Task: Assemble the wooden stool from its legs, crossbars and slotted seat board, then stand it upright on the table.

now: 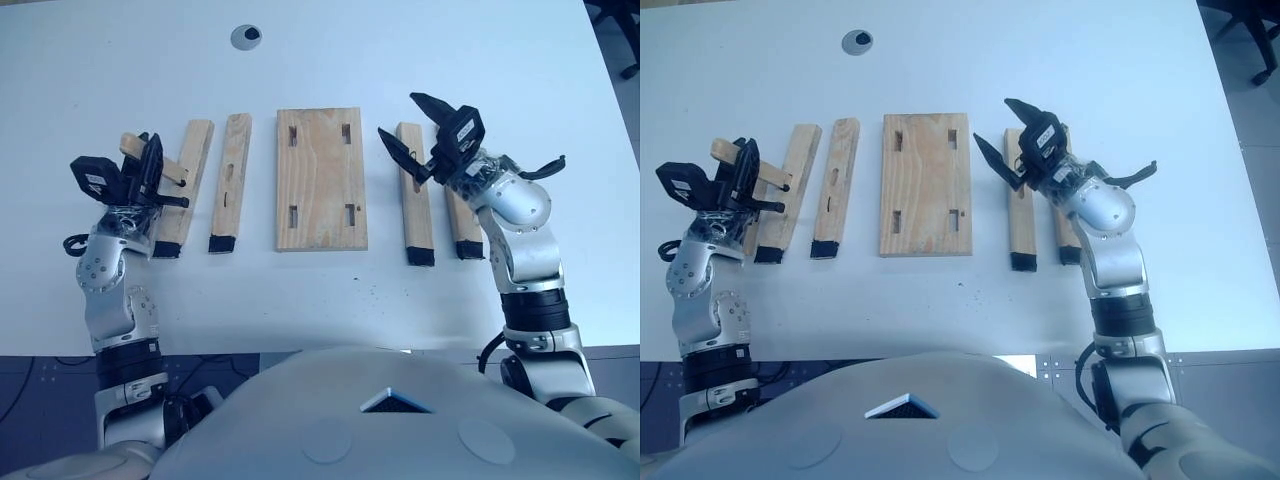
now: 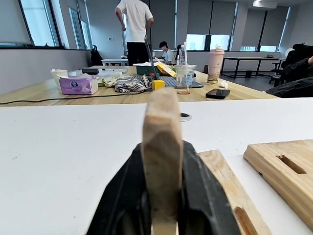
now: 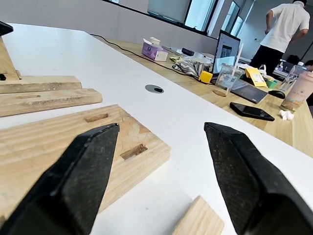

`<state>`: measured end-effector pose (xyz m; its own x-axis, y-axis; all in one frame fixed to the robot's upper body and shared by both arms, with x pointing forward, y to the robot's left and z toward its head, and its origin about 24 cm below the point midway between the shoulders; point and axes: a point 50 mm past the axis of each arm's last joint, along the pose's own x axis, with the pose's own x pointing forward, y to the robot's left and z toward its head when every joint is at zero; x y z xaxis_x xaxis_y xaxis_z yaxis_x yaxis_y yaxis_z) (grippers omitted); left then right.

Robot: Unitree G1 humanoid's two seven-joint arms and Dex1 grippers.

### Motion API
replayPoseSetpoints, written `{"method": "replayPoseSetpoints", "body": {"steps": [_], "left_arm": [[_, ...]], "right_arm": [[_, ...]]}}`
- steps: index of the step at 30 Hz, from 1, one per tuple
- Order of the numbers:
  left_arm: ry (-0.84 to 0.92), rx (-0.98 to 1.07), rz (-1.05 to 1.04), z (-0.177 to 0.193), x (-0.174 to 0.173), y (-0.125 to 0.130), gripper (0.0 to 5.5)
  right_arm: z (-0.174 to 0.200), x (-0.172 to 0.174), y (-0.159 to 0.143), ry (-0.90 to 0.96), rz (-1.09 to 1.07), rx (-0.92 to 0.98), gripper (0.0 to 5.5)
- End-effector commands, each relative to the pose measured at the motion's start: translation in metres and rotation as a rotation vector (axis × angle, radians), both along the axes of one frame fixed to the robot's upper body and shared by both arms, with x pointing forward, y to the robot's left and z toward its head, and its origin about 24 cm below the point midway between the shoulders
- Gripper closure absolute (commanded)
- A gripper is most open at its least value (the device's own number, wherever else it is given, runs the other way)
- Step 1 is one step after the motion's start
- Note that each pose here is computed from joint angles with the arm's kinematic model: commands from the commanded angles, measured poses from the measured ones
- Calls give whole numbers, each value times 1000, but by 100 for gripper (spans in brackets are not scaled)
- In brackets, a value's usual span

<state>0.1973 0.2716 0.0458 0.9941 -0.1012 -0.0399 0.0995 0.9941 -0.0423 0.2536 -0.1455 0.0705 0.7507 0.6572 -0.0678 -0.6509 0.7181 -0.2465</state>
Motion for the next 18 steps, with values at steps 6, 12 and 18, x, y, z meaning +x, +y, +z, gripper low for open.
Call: {"method": "replayPoseSetpoints", "body": {"steps": [6, 12, 18], "left_arm": [[108, 92, -119, 16, -9, 1, 420], [344, 125, -98, 6, -15, 15, 321], [490, 117, -112, -7, -25, 9, 237]], "right_arm": [[-4, -10, 4, -8, -32, 3, 229], [-6, -9, 1, -16, -42, -22, 229], [-8, -8, 3, -15, -34, -36, 229]]}}
